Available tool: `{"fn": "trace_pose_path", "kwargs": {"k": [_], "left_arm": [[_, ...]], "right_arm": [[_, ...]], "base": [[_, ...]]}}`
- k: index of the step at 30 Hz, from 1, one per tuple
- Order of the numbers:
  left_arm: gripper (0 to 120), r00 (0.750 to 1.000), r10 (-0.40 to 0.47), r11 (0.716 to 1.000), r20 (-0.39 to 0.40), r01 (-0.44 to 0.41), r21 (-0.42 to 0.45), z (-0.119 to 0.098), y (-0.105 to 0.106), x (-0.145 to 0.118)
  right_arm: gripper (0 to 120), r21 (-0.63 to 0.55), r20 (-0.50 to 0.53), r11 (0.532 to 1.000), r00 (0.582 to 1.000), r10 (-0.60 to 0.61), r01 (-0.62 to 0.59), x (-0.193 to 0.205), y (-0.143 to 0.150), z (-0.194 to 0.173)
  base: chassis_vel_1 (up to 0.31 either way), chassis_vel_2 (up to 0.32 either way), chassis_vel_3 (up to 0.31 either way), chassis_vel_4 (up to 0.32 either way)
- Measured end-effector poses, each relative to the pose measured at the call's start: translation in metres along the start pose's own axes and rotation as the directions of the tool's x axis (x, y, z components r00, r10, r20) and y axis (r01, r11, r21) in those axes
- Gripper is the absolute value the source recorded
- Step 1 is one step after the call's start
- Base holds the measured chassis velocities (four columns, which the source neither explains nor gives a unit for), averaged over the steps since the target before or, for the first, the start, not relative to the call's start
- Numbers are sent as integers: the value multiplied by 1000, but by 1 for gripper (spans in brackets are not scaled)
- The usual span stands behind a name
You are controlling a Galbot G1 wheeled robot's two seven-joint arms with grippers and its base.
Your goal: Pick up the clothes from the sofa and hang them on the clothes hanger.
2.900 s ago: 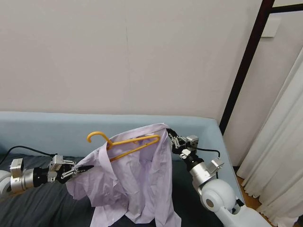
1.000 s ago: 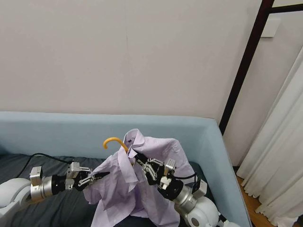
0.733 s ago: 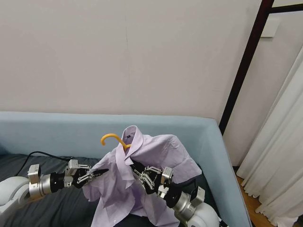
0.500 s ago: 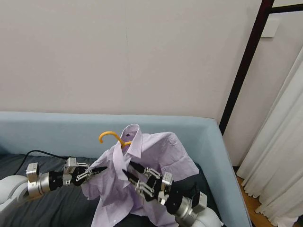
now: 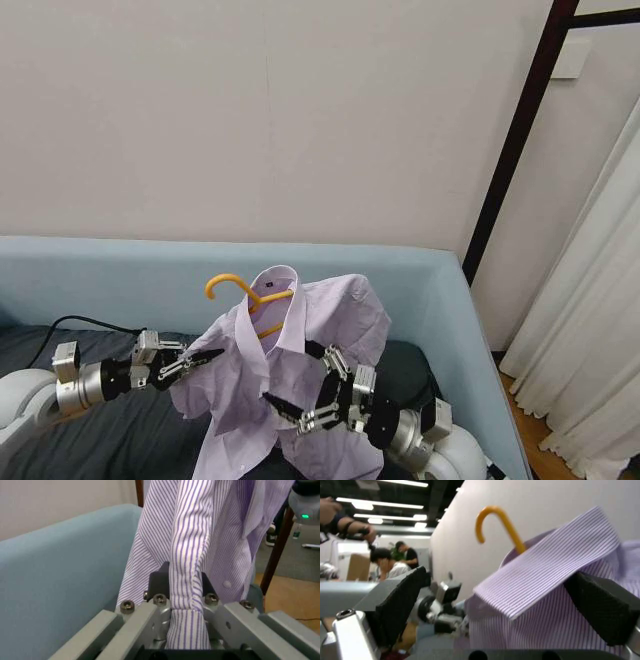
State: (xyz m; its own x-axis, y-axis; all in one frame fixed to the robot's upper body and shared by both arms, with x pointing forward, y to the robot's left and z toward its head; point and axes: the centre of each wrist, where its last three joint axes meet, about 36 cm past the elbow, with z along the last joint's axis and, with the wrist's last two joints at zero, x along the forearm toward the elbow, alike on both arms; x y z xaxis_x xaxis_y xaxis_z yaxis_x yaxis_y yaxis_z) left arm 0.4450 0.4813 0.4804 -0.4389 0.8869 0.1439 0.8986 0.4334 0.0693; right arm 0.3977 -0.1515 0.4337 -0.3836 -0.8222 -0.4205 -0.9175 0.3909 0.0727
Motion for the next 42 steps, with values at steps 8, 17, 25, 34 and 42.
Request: {"fn": "trace_pose_path", "kwargs": {"k": [8, 17, 25, 34, 42], "left_arm": [[3, 1000, 7, 1000, -9, -7, 6, 7, -1, 0], [3, 1000, 0, 1000, -14, 0, 8, 12, 3, 2], [3, 1000, 12, 1000, -16, -12, 9, 15, 0, -1], [3, 1000, 7, 1000, -10, -7, 8, 19, 1, 1], [3, 1000, -12, 1000, -13, 12, 8, 22, 6, 7]], "right_arm": [[100, -80, 124, 996, 992, 35, -25, -14, 4, -14], [100, -1, 71, 997, 995, 73, -73, -11, 0, -40], [100, 54, -42, 985, 985, 165, -163, -15, 3, -37], [100, 35, -163, 986, 973, 166, -162, -13, 15, -26], [100, 30, -135, 999, 991, -7, 11, 0, -2, -33]], "base": [[0, 0, 0, 0], [0, 0, 0, 0], [0, 0, 0, 0], [0, 0, 0, 0], [0, 0, 0, 0]]}}
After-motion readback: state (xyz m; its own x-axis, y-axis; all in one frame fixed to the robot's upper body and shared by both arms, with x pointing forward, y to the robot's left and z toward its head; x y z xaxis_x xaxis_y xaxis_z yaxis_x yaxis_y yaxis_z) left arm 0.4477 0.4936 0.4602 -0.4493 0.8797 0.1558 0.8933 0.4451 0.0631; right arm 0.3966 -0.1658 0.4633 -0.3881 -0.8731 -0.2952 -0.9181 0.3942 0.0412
